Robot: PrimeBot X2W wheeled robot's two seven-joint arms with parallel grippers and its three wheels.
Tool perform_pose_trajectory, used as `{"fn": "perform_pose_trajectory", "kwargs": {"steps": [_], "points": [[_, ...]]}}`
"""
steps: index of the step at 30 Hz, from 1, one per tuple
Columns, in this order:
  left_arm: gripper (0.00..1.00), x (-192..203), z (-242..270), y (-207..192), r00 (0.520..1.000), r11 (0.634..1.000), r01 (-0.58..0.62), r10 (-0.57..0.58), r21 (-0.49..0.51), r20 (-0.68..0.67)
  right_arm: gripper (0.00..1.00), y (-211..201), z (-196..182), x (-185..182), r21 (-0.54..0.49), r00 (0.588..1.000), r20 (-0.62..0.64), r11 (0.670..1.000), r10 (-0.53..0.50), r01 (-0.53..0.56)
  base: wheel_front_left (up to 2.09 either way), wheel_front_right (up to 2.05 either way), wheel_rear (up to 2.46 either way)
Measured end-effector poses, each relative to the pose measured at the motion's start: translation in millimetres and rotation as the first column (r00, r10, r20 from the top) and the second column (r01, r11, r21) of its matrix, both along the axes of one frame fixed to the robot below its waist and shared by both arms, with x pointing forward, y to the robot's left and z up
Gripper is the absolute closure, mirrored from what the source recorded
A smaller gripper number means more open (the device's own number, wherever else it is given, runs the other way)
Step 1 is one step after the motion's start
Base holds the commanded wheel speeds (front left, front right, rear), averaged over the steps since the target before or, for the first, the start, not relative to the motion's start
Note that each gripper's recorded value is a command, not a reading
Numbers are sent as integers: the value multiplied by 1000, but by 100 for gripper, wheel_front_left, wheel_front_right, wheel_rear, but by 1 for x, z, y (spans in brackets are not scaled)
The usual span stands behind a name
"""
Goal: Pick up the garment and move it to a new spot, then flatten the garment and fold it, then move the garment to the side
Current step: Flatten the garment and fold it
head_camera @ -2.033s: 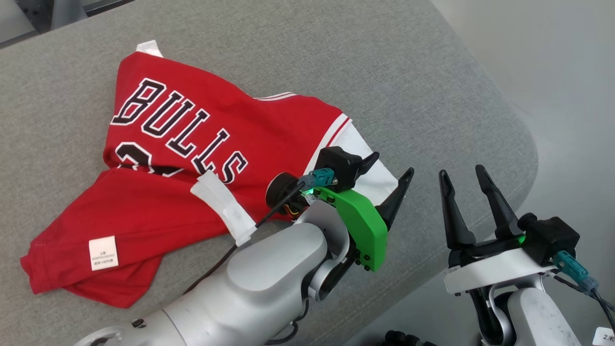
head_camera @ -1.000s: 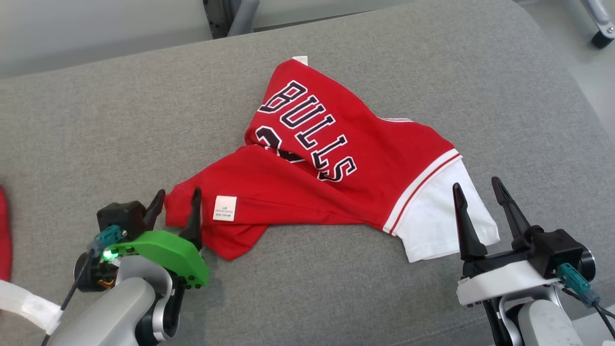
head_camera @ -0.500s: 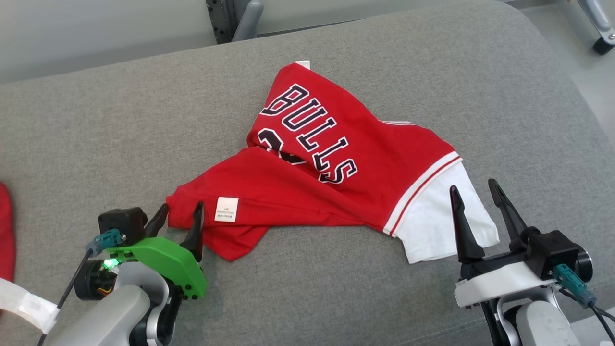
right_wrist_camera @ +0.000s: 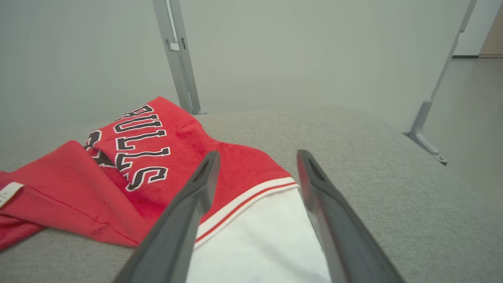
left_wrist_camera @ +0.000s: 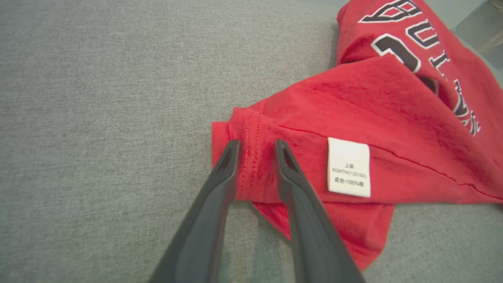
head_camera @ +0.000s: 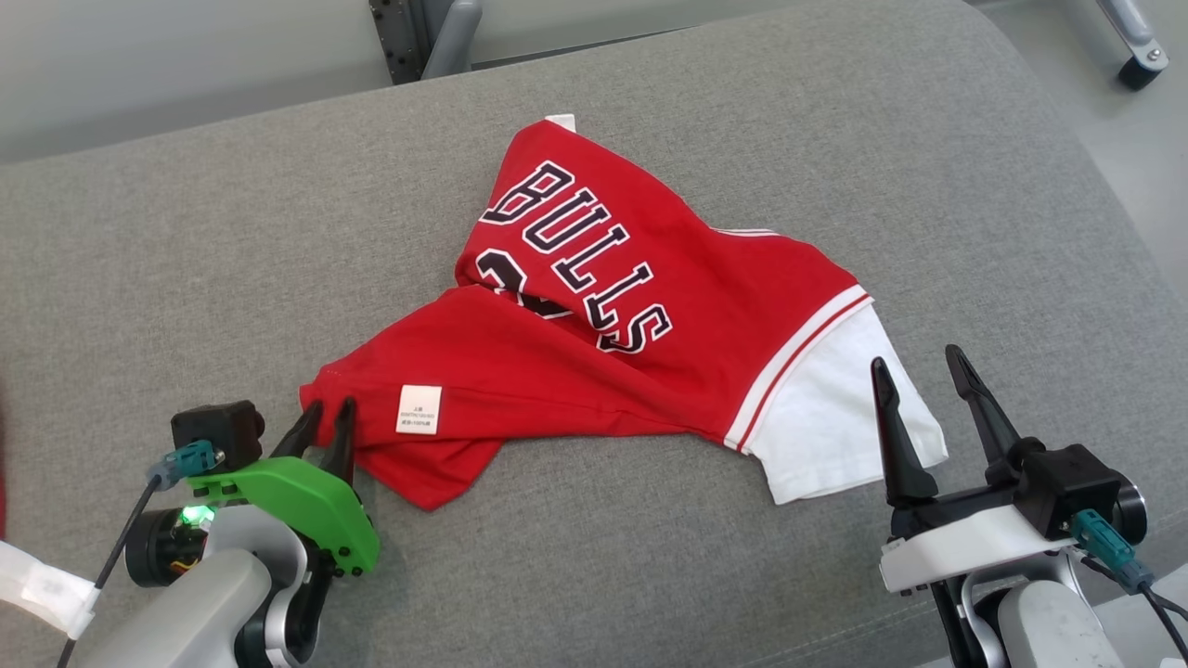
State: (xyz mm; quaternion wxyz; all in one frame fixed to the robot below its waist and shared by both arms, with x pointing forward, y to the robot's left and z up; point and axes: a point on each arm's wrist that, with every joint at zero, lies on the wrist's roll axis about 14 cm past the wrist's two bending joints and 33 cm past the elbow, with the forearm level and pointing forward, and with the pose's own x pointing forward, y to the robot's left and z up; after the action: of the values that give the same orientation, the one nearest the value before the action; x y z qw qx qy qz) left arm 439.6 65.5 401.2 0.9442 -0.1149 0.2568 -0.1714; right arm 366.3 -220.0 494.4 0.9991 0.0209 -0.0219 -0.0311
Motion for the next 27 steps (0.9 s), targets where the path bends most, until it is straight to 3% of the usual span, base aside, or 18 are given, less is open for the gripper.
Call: {"fn": "perform_pose_trajectory", "kwargs": {"steps": [2,5,8,13,15,17,19,21,22,23,27], "points": [[28,1,-1,2,1000,1000,-5,5,5,-1,0,-1,0,-1,0,1000,0,1000,-2,2,0,0,0],[24,3,-2,4,1000,1000,-14,14,10,-1,0,-2,0,-1,-1,1000,0,1000,-6,6,0,0,0],[10,6,-3,8,1000,1000,-19,19,18,-1,0,-3,0,-2,-2,1000,-1,1000,-8,8,0,0,0],[16,8,-6,10,1000,1000,-10,10,26,-13,0,-3,-1,-2,-2,1000,-3,1000,-10,10,0,0,0],[24,8,-8,10,1000,1000,-8,8,28,-20,0,-3,-1,-2,-1,1000,-4,1000,-11,11,0,0,0],[50,7,-10,9,1000,1000,-5,6,27,-29,0,-4,-1,-2,-1,1000,-4,1000,-12,12,0,0,0],[55,7,-11,8,999,1000,0,1,25,-34,0,-4,-1,-2,-1,1000,-5,1000,-13,13,0,0,0],[69,7,-12,8,999,1000,2,-1,25,-37,0,-4,-1,-2,1,1000,-4,1000,-14,14,0,0,0],[78,7,-12,7,999,1000,4,-3,24,-37,0,-4,-1,-2,1,1000,-4,1000,-15,15,0,0,0],[100,7,-11,6,999,1000,8,-7,22,-36,0,-5,-1,-2,1,1000,-3,1000,-16,16,0,0,0],[100,8,-7,4,1000,1000,12,-12,11,-23,0,-5,0,-2,1,1000,0,1000,-16,16,0,0,0]]}}
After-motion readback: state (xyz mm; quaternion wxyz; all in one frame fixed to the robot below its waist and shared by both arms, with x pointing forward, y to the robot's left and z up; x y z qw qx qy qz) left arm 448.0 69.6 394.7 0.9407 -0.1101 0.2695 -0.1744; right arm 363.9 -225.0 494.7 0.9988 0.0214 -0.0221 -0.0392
